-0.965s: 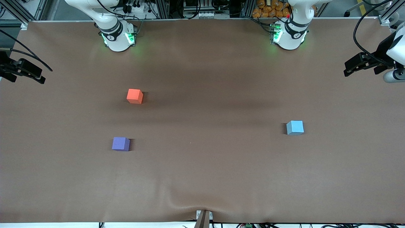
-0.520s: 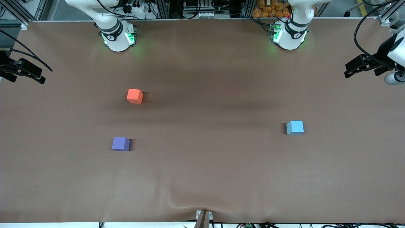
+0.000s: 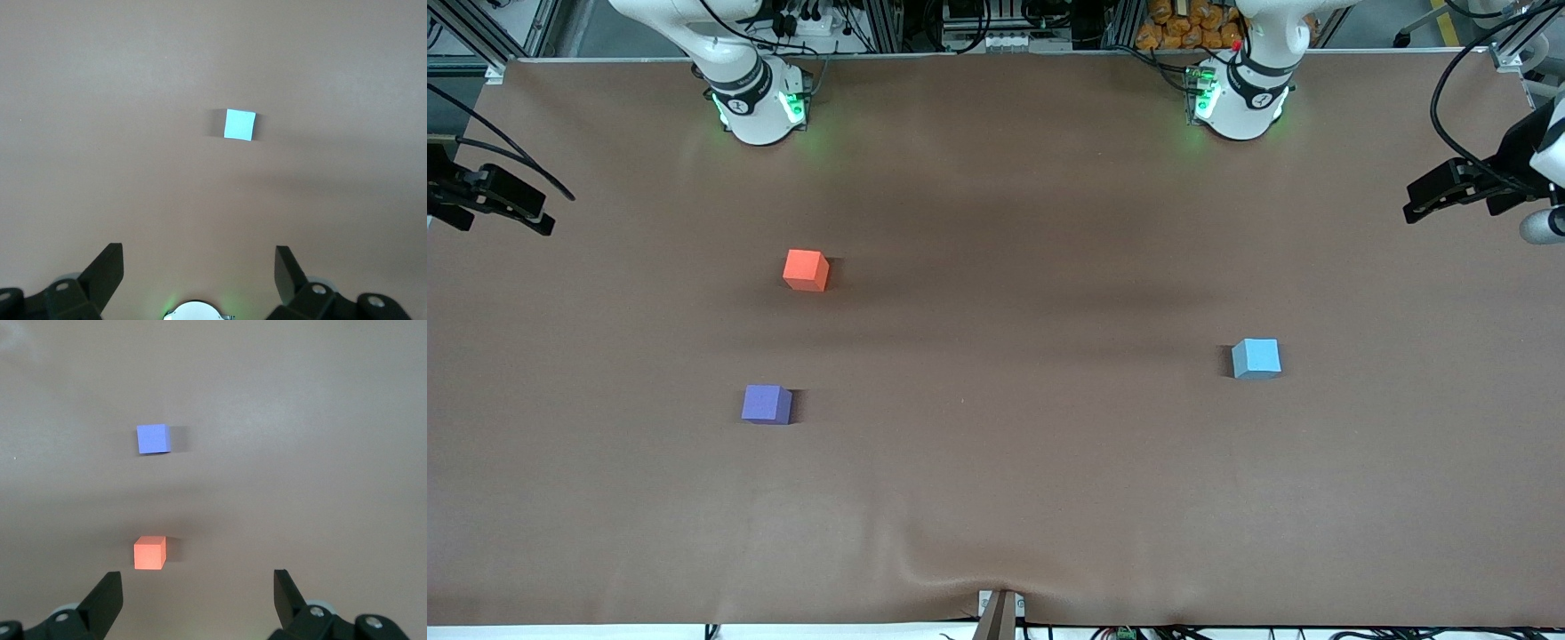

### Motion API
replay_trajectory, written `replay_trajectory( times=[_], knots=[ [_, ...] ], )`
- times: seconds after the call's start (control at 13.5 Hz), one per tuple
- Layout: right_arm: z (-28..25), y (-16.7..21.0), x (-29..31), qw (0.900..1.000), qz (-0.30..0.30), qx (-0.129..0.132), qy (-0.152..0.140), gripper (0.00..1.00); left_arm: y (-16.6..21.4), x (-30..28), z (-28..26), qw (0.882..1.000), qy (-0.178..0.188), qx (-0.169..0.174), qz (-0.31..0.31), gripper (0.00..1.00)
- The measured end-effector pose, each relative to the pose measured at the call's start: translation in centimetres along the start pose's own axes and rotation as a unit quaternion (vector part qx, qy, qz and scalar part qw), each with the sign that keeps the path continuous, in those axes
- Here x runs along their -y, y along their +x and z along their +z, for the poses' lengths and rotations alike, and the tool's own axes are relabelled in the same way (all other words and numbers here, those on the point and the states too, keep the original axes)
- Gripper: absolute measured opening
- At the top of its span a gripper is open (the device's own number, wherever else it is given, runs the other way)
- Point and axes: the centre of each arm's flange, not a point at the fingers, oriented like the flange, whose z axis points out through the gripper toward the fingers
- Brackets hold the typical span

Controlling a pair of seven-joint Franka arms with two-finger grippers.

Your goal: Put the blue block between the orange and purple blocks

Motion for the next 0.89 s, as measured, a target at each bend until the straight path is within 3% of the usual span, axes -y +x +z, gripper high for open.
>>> replay_trajectory(
  times=[0.52, 0.89],
  knots=[
    [0.0, 0.0, 0.0, 1.000, 0.000, 0.000, 0.000, 1.00, 1.0, -0.1, 2.1, 1.000, -0.001, 0.019, 0.002, 1.00],
    [0.0, 0.0, -0.1, 1.000, 0.001, 0.000, 0.000, 1.00, 6.2, -0.3, 11.3, 0.997, -0.013, 0.071, 0.006, 1.00]
  ],
)
